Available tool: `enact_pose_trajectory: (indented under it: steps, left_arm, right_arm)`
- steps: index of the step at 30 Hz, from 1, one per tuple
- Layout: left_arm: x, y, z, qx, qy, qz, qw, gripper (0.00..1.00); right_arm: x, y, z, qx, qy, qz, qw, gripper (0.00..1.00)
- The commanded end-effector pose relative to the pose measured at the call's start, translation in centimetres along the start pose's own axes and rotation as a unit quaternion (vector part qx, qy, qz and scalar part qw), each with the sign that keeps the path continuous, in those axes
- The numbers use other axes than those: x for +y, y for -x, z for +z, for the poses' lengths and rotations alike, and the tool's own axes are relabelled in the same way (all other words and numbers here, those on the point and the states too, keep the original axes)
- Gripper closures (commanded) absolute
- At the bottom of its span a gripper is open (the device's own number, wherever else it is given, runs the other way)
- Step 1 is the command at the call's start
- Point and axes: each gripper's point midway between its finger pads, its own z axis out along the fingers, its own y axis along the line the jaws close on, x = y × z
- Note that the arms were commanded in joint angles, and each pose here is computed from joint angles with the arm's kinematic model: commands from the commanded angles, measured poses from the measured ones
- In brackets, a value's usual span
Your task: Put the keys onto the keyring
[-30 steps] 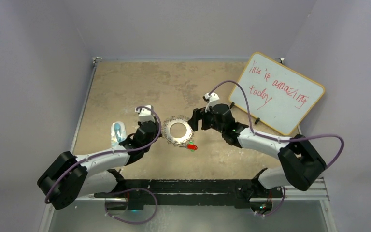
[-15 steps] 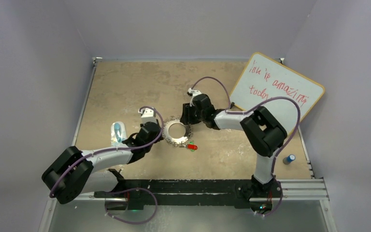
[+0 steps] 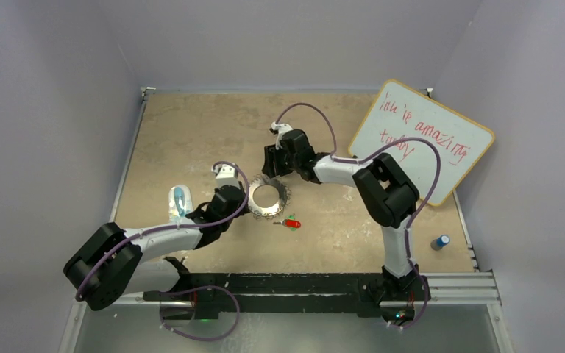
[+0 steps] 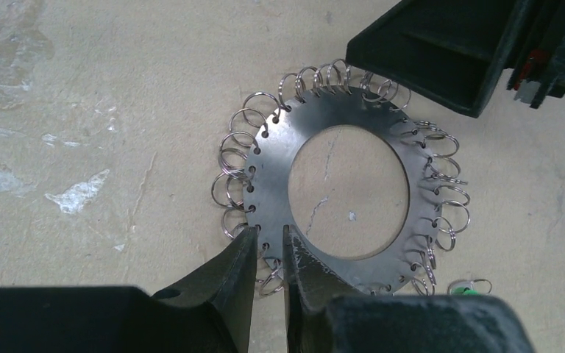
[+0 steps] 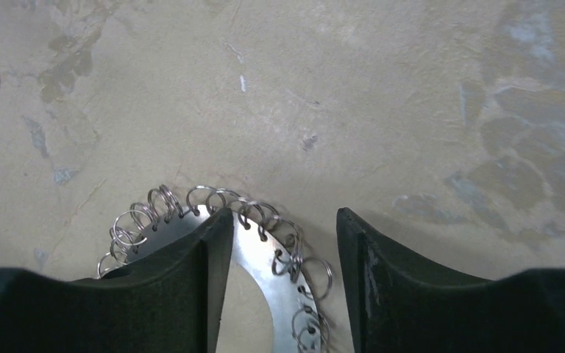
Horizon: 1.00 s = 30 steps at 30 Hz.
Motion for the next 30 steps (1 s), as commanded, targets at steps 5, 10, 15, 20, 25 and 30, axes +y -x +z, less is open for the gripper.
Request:
enact_pose_trajectory:
  steps: [5, 10, 15, 20, 25, 30]
  left_arm:
    - [-2.1, 1.9, -0.3, -0.027, -0.049, -0.009, 0.998, 0.81]
    - [-2.7, 2.7, -0.7, -0.043, -0.070, -0.005, 0.997, 0.75]
    - [-3.3, 3.5, -1.0, -0.058, -0.087, -0.003, 0.995, 0.63]
    - [-3.6, 3.7, -1.2, -0.061, -0.097, -0.001, 0.993, 0.48]
    - [-3.8, 3.6, -1.2, -0.057, -0.101, 0.000, 0.993, 0.38]
    - [-3.8, 3.3, -1.1, -0.050, -0.100, 0.001, 0.994, 0.32]
  right_arm:
    - [-1.4, -0.9, -5.0, 0.016, -0.054, -0.017, 0.998, 0.38]
    - [-1.1, -5.0, -5.6, 0.063, -0.029, 0.009, 0.998, 0.53]
    - [0.0, -6.2, -4.7, 0.079, 0.011, 0.019, 0.997, 0.71]
    - [0.3, -4.5, -2.7, 0.067, 0.019, 0.014, 0.997, 0.95]
    - [-0.1, -1.8, -0.9, 0.049, 0.001, -0.013, 0.999, 0.95]
    - [-0.6, -0.4, -2.5, 0.029, -0.023, -0.034, 0.999, 0.73]
